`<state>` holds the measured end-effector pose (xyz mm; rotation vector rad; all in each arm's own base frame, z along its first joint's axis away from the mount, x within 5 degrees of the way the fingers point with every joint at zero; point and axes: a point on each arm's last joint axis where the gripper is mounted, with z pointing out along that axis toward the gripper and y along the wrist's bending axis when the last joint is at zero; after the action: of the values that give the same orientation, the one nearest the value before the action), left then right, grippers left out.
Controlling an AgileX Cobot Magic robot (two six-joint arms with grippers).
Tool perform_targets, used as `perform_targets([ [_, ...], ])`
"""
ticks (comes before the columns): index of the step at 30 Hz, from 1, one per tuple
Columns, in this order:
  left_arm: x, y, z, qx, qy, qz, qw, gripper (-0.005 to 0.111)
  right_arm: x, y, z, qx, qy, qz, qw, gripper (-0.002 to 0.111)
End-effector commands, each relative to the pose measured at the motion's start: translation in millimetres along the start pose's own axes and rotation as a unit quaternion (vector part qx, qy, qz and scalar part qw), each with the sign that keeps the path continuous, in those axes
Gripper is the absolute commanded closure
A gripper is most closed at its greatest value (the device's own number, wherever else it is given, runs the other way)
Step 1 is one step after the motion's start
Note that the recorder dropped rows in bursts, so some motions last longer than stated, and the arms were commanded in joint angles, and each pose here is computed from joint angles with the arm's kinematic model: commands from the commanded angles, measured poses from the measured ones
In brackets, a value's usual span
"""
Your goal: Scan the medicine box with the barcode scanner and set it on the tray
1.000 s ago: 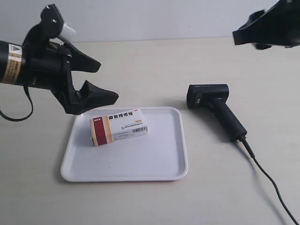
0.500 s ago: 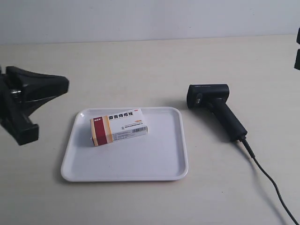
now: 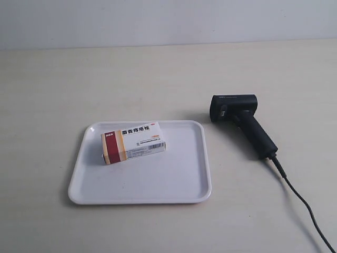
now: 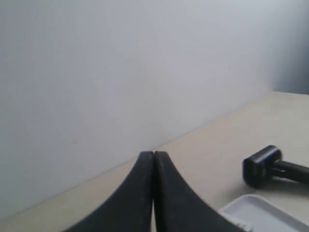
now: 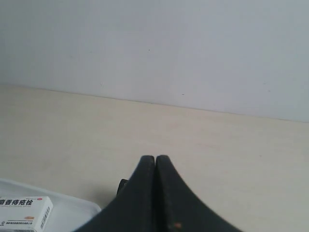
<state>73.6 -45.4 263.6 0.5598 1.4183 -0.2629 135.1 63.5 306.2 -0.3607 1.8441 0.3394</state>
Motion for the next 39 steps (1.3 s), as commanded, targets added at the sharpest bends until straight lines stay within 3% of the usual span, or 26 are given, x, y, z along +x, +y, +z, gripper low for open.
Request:
perform_targets([
  [1,34.0,4.7,-21.5,-0.102,0.016,0.006,0.995,0.105,0.3,-0.5,-1.3,0.001,-0.004,0.001,1.0,0.108],
  [3,47.3,3.8,-31.4,-0.148,0.001,0.015,0.989,0.105,0.3,-0.5,-1.3,0.001,-0.004,0.001,1.0,0.108],
  [6,47.5,8.4,-35.5,-0.191,0.002,0.019,0.981,0.105,0.3,-0.5,-1.3,0.001,-0.004,0.001,1.0,0.108],
  [11,49.0,11.5,-36.7,-0.213,0.01,0.015,0.977,0.105,0.3,-0.5,-1.3,0.001,-0.004,0.001,1.0,0.108],
  [16,58.8,19.1,-41.4,-0.263,0.049,-0.053,0.962,0.105,0.3,-0.5,-1.3,0.001,-0.004,0.001,1.0,0.108],
  [21,72.5,14.5,-42.1,-0.239,0.132,-0.04,0.961,0.105,0.3,-0.5,-1.3,0.001,-0.004,0.001,1.0,0.108],
  [39,75.2,13.9,-42.6,-0.24,0.142,-0.063,0.958,0.105,0.1,-0.5,-1.3,0.001,-0.005,0.001,1.0,0.108],
])
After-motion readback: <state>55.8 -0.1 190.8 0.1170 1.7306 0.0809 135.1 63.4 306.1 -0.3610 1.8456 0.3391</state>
